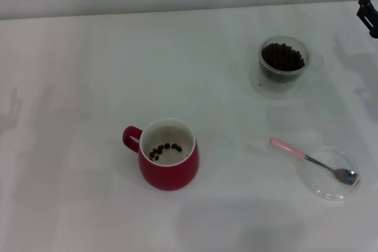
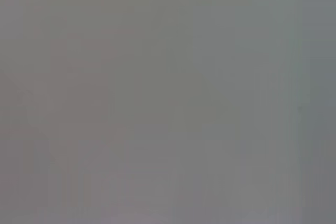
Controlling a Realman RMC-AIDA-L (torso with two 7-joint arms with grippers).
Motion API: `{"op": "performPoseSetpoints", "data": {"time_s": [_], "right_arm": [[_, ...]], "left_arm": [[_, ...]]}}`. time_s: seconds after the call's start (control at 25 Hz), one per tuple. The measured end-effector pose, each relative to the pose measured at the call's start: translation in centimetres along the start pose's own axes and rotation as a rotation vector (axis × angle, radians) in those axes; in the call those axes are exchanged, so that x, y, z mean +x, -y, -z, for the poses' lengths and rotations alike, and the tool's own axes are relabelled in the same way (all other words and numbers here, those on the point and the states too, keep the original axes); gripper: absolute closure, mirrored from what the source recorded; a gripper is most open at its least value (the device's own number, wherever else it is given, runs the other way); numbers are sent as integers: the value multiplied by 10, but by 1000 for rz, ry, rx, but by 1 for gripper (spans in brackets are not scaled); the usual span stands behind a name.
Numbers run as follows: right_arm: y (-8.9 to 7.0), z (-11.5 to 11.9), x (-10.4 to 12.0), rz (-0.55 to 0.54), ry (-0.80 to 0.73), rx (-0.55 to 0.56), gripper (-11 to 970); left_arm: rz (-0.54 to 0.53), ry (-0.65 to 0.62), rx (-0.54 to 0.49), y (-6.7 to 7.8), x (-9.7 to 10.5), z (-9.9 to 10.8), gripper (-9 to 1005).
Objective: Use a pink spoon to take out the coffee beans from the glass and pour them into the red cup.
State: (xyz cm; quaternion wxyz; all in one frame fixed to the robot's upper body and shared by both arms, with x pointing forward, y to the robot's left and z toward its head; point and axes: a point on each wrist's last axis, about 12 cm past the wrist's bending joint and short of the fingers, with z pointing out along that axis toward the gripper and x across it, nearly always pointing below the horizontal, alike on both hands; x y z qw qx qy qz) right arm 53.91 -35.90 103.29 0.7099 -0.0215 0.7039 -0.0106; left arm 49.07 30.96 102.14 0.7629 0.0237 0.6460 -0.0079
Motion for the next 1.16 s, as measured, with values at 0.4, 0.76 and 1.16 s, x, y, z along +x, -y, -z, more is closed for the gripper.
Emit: {"op": "performPoseSetpoints", "data": {"time_s": [0.4,0.76,1.16], "right_arm": [[1,3,4,-17,-15,15,115],[1,4,5,-21,-27,20,115],[0,4,6,-21,-31,17,115]], "left_arm": [[-1,-21,26,5,1,-12,270],[-11,-39,43,7,1,-20,270],[-2,-69,24,8,2,-32,270]]}}
